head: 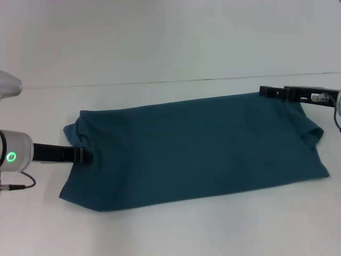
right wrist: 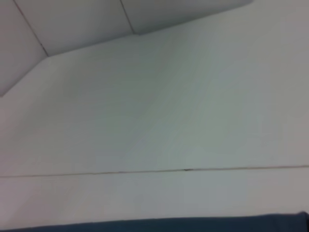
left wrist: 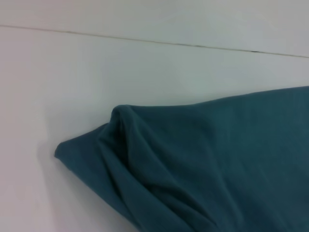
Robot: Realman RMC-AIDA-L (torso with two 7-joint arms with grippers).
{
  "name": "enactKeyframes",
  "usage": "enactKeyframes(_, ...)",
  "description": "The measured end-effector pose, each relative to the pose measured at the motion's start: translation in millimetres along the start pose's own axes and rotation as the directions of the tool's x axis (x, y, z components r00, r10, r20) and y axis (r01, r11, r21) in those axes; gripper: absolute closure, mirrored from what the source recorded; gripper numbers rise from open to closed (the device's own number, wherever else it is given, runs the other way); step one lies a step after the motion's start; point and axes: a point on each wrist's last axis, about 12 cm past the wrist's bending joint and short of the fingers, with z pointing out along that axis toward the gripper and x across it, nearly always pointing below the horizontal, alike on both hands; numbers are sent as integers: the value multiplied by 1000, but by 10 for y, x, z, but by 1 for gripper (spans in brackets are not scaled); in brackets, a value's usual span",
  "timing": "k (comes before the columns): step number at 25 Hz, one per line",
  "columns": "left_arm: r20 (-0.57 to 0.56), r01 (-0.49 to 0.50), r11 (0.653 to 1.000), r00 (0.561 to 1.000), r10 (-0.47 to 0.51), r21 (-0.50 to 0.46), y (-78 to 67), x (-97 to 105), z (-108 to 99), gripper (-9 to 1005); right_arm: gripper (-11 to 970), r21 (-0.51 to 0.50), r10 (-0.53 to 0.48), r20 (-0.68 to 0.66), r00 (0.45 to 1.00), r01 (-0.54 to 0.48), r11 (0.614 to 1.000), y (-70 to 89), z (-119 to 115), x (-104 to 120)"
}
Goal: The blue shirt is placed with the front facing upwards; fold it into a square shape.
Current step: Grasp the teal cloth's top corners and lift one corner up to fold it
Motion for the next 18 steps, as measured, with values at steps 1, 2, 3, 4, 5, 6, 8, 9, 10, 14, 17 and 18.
enactKeyframes(1,0,-1,1000,1000,1,5,-8,-3,-6,962,135,-7,-7,12,1000,7,1000,2,-4,8)
enactKeyframes(2,1,-3,1000,1000,3,10,-16,-11,-17,962,135,-17,-15,30,999,15,1000,4,-7,27)
enactKeyframes(3,5,-6,1000,1000,6,14,-25,-25,-34,963,136,-27,-21,46,999,22,999,9,-7,45)
enactKeyframes(4,8,-9,1000,1000,9,16,-30,-35,-45,963,136,-40,-34,73,997,37,999,10,-7,76)
enactKeyframes(5,11,-15,1000,1000,15,17,-38,-52,-64,963,136,-50,-42,94,995,47,998,10,-6,113)
enactKeyframes(6,13,-18,1000,1000,18,17,-43,-62,-76,963,136,-58,-57,118,991,64,996,11,-6,147)
enactKeyframes(8,17,-21,999,1000,21,25,-61,-83,-100,963,137,-73,-74,188,979,89,993,6,-10,256)
enactKeyframes(9,19,-23,999,1000,22,31,-73,-92,-106,963,137,-75,-77,218,973,95,993,4,-10,310)
enactKeyframes(10,21,-24,999,1000,23,37,-84,-100,-110,962,137,-76,-72,248,966,93,993,5,-7,364)
enactKeyframes(14,26,-32,998,999,30,46,-113,-133,-123,962,222,-77,-70,318,946,99,992,37,16,556)
enactKeyframes(17,28,-33,998,999,32,48,-121,-143,-125,962,349,-77,-79,322,944,109,991,48,22,593)
enactKeyframes(18,28,-33,998,999,32,48,-122,-146,-125,962,430,-78,-80,322,943,110,991,49,22,595)
